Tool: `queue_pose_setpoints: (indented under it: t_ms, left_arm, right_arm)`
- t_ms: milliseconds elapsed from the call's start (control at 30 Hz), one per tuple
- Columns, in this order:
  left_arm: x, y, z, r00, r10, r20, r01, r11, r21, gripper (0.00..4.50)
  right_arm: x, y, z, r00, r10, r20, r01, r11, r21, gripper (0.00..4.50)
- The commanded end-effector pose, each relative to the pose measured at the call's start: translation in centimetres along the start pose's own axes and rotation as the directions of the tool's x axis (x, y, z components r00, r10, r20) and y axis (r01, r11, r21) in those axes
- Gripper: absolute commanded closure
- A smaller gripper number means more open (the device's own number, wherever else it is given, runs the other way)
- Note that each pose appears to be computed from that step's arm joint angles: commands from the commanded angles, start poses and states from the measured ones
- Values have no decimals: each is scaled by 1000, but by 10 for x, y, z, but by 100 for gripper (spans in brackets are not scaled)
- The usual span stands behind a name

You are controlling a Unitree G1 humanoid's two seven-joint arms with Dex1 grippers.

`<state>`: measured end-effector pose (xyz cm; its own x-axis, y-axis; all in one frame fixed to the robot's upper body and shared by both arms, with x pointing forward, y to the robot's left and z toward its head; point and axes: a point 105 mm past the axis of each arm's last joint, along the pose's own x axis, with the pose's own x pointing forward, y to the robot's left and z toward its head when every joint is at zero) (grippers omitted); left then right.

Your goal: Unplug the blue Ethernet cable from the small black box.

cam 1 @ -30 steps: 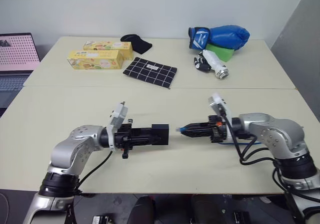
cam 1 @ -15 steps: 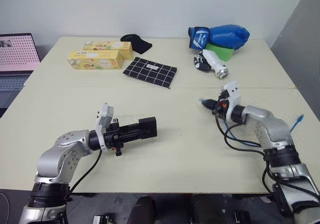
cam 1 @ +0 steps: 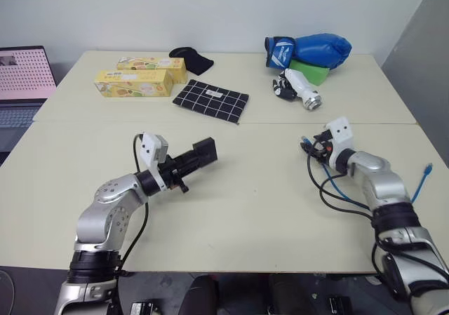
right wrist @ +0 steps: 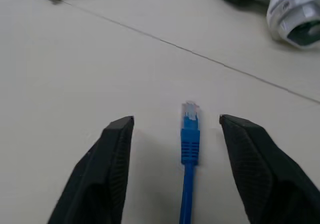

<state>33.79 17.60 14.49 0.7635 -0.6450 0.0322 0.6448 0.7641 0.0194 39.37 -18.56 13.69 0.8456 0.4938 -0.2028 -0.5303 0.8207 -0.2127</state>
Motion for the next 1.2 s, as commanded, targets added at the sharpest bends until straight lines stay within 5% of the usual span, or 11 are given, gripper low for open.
queue_pose_setpoints:
  t_ms: [33,200,400,667,833,1133,1200]
  left_arm:
    - [-16,46,25,944,274,185,-298,947,117,372]
    - [-30,67,16,875,402,270,-460,863,207,372]
    - [-42,96,-17,738,621,264,-663,741,107,372]
    - [-43,99,-50,719,669,186,-690,718,86,372]
    - [-48,97,-62,729,667,153,-680,732,47,232]
    - [-75,105,-73,645,763,48,-764,644,28,70]
    - [-84,101,-77,646,763,-10,-762,646,43,70]
  right_arm:
    - [-31,68,77,900,383,208,-370,924,-101,110]
    - [-30,116,96,807,554,205,-549,831,-86,110]
    - [-7,157,100,755,640,142,-620,767,-166,110]
    - [2,171,99,738,669,93,-631,732,-258,110]
    - [1,176,96,727,682,80,-640,715,-282,105]
    - [-1,174,91,728,679,91,-648,726,-231,105]
    - [-2,172,86,733,673,103,-645,735,-211,105]
